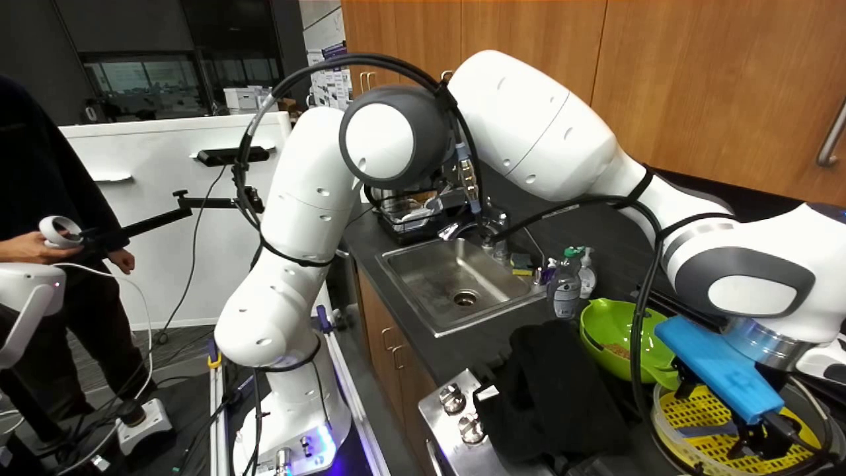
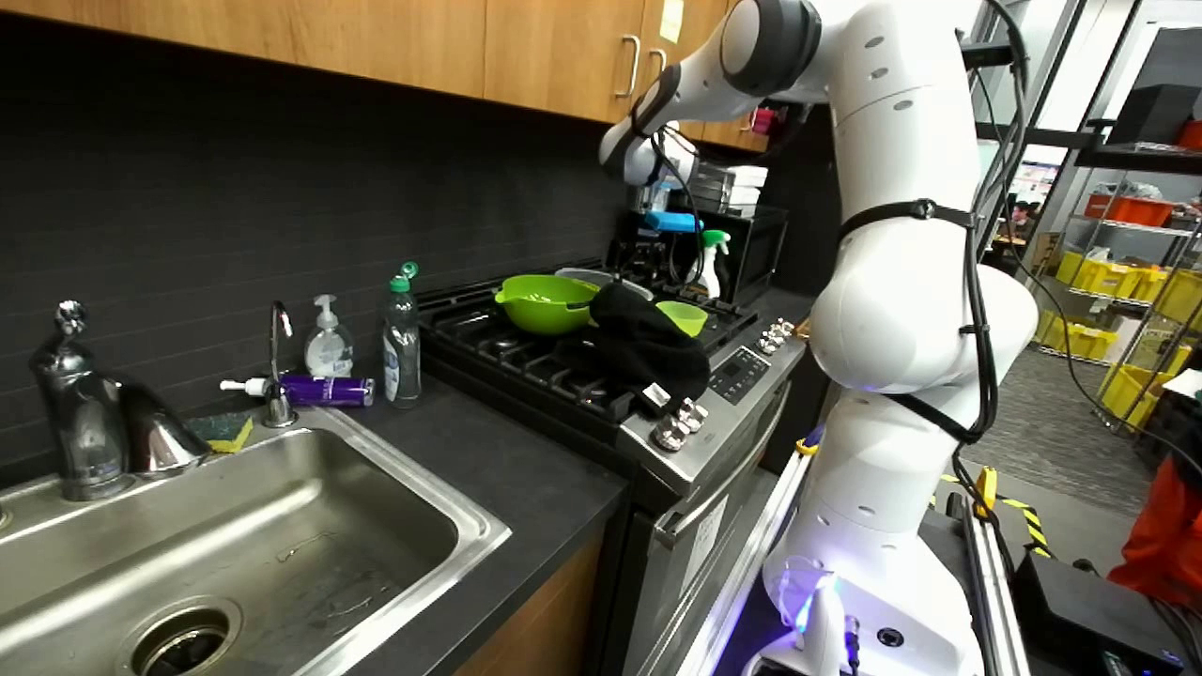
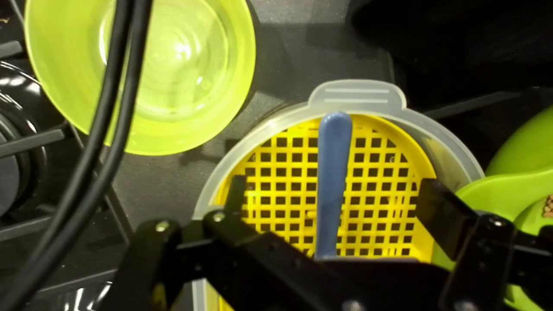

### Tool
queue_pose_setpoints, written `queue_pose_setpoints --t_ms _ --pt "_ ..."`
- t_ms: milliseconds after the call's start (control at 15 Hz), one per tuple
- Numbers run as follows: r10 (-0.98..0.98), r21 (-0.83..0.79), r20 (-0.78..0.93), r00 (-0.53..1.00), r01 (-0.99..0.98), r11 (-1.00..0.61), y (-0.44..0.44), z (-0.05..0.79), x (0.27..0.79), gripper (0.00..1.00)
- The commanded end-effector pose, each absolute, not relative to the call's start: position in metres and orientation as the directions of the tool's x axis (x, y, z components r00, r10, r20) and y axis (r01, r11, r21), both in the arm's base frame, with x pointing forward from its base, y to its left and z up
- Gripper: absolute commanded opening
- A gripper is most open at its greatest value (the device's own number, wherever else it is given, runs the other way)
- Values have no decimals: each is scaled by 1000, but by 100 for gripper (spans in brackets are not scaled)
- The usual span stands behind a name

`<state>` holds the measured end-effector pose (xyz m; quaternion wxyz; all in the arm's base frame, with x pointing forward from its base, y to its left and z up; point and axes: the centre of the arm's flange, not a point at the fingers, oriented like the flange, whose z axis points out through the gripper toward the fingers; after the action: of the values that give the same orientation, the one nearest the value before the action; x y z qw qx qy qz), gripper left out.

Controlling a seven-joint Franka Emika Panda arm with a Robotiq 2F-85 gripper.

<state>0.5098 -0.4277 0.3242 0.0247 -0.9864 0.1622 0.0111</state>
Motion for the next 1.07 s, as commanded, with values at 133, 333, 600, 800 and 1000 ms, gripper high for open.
queue_pose_setpoints --t_ms 133,333,600,800,1000 --pt "-323 -31 -49 945 -325 -945 -424 317 518 100" --pt "-323 -35 -61 944 -326 -945 -424 311 520 100" --pt "-323 -35 -71 944 -326 -945 -430 304 525 100" --pt "-324 -28 -67 944 -327 -945 -437 304 532 100" --pt "-327 -23 -63 943 -329 -944 -442 304 539 100"
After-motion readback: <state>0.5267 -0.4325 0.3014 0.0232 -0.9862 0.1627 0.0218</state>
